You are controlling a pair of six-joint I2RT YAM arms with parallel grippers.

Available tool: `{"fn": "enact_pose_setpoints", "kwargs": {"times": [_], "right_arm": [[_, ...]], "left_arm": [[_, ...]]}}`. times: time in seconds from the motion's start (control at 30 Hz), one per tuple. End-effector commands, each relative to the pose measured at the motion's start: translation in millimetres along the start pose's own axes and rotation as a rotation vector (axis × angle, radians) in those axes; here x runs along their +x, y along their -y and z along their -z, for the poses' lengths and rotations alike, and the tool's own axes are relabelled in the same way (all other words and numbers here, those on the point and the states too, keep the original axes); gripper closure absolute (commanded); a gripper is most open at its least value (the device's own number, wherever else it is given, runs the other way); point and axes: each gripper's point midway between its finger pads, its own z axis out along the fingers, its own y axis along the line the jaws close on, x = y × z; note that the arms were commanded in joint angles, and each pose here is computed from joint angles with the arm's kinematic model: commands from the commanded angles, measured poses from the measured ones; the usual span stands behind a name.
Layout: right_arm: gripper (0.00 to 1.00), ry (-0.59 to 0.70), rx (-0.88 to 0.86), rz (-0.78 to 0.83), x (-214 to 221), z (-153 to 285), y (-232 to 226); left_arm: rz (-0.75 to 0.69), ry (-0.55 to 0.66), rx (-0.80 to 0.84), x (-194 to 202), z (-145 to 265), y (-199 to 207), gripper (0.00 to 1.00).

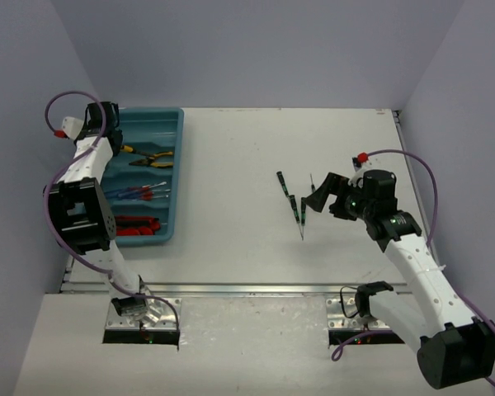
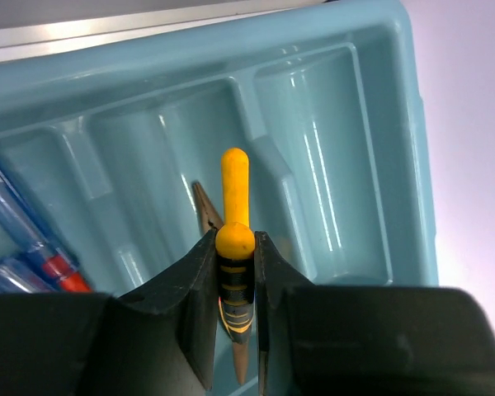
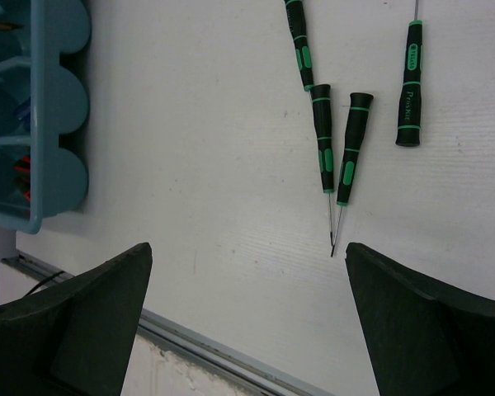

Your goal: Sort the tools into containers

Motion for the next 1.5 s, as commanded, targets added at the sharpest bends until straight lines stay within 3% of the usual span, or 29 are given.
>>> {"fn": "enact_pose_setpoints", "kwargs": {"times": [0.0,0.03,0.07,0.1,0.17,0.27,0.33,0.47,0.57,0.6,0.7,0.77,0.87,1.1,1.23,1.47], "right_arm": [[0.01,0.036,-0.038,0.014,-11,-2,-7],[0.01,0.035,-0.039,0.013,-11,-3,-8],[0.01,0.033,-0.043,0.012,-11,-3,-8],[0.01,0.028,-0.04,0.011,-10,-5,-7],[0.01,0.028,-0.04,0.011,-11,-6,-7],[0.01,0.027,-0.024,0.009,-12,-9,-5],[0.01,-0.002,-0.002,0.006,-10,-16,1],[0.01,-0.105,0.112,0.027,-10,-35,21],[0.05,-0.138,0.276,0.068,-15,-48,53],[0.11,-0.152,0.314,0.074,-16,-52,60],[0.4,-0.212,0.389,0.098,-19,-69,77],[0.53,-0.226,0.422,0.123,-24,-75,84],[0.63,-0.277,0.513,0.153,-27,-90,103],[0.63,-0.384,0.563,0.157,-15,-117,123],[0.63,-0.436,0.532,0.139,2,-135,129],[0.71,-0.507,0.568,0.122,26,-148,149]], "left_arm": [[0.086,0.013,0.072,-16,4,21,0.82],[0.089,0.001,0.078,-13,3,20,0.66],[0.093,-0.014,0.091,-11,2,20,0.43],[0.096,-0.024,0.09,-10,1,19,0.31],[0.106,-0.054,0.103,-8,3,20,0.17],[0.127,-0.066,0.154,-20,21,30,0.1],[0.135,-0.087,0.21,-25,38,38,0.08],[0.139,-0.098,0.552,-57,144,73,0.01],[0.062,-0.172,0.728,-36,192,59,0.0],[0.028,-0.183,0.786,-32,210,54,0.0],[-0.071,-0.225,0.95,-7,263,24,0.0],[-0.114,-0.28,0.987,20,273,-2,0.0],[-0.219,-0.365,1.029,64,279,-40,0.0],[-0.461,-0.413,0.955,96,263,-75,0.0],[-0.502,-0.434,0.964,102,262,-80,0.0],[-0.527,-0.492,0.959,120,254,-92,0.0]]}}
